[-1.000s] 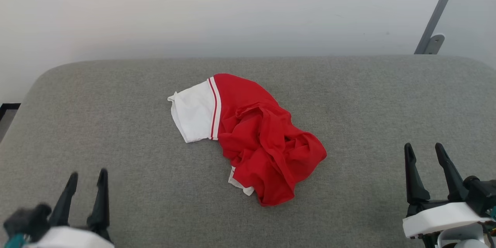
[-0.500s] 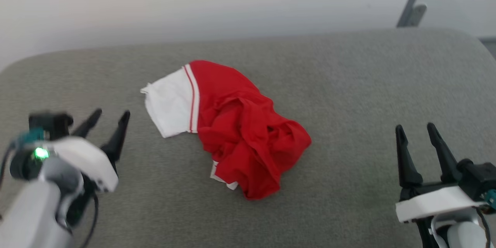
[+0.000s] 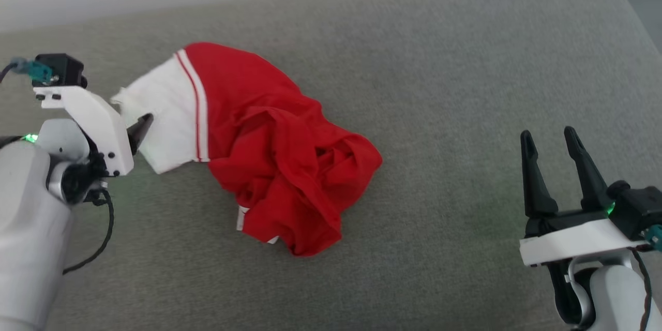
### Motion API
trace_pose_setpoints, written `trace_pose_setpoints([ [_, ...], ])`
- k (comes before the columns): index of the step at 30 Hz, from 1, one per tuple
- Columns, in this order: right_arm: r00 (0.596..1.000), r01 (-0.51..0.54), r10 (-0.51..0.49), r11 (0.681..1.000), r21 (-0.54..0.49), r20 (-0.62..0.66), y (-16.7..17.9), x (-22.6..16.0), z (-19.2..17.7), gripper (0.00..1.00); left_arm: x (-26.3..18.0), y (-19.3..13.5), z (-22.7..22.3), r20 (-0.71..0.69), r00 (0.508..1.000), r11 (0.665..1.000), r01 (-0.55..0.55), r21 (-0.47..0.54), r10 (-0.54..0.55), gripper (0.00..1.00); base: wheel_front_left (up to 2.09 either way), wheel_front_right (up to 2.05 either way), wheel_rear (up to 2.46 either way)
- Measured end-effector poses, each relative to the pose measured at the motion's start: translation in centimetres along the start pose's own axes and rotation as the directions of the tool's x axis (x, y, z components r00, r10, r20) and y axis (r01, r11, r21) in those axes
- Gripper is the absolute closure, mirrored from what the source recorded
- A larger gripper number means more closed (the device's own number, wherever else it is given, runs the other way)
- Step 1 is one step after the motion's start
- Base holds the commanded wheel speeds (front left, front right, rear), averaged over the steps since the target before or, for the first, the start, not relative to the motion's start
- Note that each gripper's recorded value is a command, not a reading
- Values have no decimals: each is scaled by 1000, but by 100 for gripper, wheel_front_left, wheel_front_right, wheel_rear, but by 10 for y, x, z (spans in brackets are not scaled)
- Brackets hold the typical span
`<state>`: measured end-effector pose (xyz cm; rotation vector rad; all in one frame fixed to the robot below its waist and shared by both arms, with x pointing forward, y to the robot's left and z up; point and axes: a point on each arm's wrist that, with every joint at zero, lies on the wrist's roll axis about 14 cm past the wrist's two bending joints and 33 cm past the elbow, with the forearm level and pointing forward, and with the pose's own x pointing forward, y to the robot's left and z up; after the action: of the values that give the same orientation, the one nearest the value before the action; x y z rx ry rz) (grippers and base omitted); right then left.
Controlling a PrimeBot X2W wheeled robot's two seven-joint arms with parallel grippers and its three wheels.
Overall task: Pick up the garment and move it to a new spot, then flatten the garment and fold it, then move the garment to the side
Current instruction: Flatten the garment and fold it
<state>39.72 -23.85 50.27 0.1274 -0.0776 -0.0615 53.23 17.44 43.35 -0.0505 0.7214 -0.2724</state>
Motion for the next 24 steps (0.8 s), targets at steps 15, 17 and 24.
trace_pose_setpoints([
  [15, 998, 37, -37, 999, -21, -45, -13, 13, -19, 0, 47, 10, -53, -443, 893, 978, -159, -139, 82, 0, 0, 0, 0],
  [17, 998, 34, -35, 999, -21, -47, -12, 15, -20, 0, 48, 9, -53, -451, 890, 979, -149, -140, 71, 51, 0, 0, 0],
  [24, 999, 20, -20, 1000, -20, -35, -7, 21, -18, 0, 44, 4, -51, -436, 899, 984, -105, -145, 32, 100, 0, 0, 0],
])
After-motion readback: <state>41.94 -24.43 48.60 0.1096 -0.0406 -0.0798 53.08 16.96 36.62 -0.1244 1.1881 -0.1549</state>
